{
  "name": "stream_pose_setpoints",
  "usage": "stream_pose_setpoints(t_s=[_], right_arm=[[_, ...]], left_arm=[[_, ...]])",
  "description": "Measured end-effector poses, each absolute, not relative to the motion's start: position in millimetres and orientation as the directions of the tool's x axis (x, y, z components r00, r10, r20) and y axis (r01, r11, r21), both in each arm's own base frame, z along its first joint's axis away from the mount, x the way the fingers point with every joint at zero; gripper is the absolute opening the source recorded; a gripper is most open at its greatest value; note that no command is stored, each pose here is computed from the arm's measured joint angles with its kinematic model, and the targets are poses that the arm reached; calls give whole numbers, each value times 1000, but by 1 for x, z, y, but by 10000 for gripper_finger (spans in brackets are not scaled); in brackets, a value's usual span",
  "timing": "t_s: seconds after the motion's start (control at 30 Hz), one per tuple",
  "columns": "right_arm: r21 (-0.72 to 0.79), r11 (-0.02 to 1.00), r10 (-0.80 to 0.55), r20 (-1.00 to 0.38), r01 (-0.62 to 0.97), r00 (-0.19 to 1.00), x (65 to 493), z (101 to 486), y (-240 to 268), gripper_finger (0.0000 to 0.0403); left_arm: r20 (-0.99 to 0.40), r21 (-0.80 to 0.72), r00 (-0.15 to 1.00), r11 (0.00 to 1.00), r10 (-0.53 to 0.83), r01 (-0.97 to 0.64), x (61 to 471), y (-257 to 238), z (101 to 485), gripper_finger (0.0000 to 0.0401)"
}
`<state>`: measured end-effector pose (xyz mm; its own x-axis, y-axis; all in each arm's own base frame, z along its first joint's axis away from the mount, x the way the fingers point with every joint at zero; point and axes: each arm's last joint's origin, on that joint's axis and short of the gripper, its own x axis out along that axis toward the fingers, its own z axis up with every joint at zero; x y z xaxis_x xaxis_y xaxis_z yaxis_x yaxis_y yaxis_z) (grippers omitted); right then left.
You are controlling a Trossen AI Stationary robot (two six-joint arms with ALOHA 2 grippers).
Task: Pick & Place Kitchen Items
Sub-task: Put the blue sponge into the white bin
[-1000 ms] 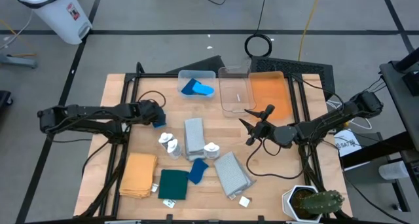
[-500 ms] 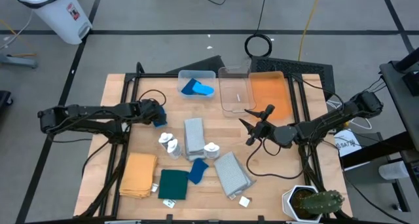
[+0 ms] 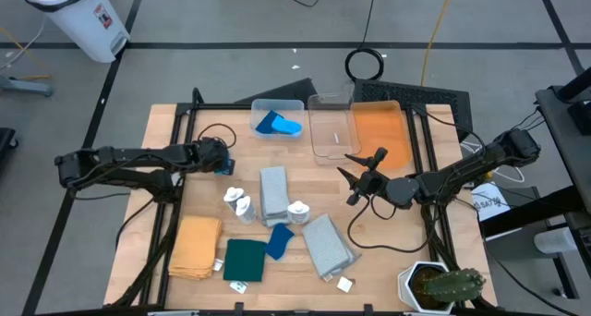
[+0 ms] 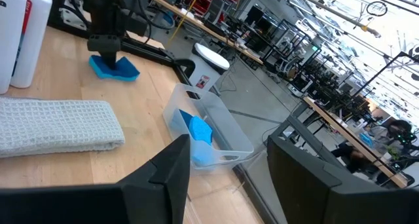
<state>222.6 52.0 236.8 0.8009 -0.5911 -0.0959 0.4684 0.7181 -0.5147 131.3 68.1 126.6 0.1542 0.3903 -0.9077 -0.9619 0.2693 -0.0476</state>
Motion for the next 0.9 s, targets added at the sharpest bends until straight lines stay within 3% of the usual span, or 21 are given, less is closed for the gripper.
stream_pose_setpoints(t_s=[0.6,0.9], right_arm=[[-491,757,-544,-108,431,832,226,236,46,171],[-456,797,-495,-117,396,861,233,237,24,171]], left_arm=[[-719,-32,286,381,634,-924,144,70,186,10],[-552,-25,458,535,697,-845,163,73,224,10]])
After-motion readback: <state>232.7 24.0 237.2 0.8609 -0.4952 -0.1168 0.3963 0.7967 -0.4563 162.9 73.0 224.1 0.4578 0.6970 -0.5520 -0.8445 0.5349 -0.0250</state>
